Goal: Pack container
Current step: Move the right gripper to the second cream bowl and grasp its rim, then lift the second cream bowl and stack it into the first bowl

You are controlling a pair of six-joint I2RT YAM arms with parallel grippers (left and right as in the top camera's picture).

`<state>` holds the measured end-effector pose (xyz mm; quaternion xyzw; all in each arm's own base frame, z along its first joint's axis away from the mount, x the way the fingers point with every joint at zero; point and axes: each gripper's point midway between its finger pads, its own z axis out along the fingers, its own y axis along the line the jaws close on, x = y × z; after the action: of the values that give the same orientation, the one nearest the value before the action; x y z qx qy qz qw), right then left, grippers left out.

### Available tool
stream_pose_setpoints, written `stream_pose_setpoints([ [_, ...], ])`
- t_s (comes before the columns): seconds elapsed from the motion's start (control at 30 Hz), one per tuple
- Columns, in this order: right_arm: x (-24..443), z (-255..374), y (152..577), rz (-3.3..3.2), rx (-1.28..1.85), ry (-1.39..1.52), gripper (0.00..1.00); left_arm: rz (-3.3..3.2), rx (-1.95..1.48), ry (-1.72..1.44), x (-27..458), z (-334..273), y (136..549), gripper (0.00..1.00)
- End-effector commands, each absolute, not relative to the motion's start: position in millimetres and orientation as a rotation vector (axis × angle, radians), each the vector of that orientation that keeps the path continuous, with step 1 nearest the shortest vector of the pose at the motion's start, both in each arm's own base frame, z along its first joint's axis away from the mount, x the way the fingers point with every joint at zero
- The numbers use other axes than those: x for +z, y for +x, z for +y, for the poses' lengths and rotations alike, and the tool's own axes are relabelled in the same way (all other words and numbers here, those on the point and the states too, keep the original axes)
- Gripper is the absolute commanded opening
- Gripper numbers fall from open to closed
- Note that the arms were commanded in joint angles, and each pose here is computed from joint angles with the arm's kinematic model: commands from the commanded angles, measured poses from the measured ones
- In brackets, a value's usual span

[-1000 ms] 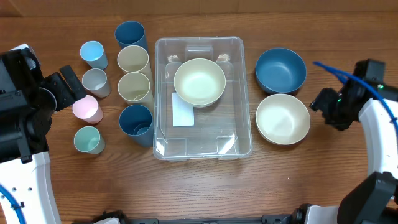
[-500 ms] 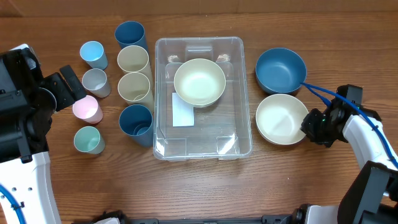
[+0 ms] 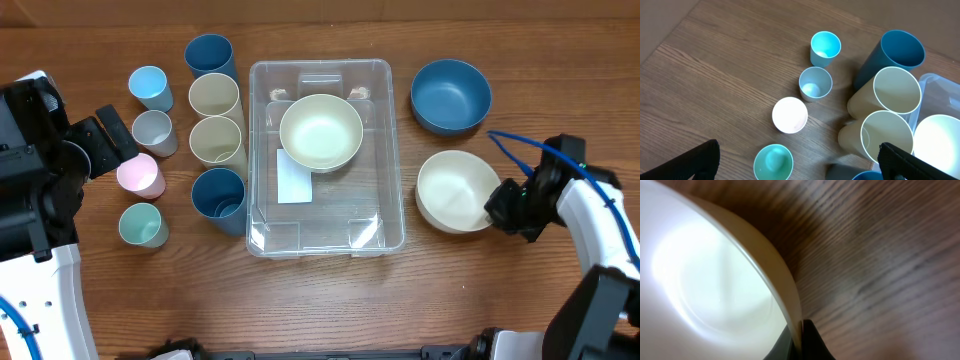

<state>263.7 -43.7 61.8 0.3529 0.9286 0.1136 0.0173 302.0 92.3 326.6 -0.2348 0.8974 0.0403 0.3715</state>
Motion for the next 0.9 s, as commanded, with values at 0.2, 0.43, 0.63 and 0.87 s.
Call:
stream_pose_setpoints([
  [0.2, 275, 26, 325, 2.458, 0.516, 0.501, 0.04, 2.284, 0.129, -0.581, 335, 96, 302, 1.00],
  [0.43, 285, 132, 342, 2.461, 0.644, 0.119, 0.04, 2.284, 0.129, -0.581, 335, 96, 302, 1.00],
  [0.63, 202, 199, 386, 2.597, 0.619, -0.020, 0.04, 2.284, 0.129, -0.581, 335, 96, 302, 1.00],
  [0.87, 127, 216, 427, 2.650, 0.579, -0.019, 0.04, 2.284, 0.129, -0.581, 335, 96, 302, 1.00],
])
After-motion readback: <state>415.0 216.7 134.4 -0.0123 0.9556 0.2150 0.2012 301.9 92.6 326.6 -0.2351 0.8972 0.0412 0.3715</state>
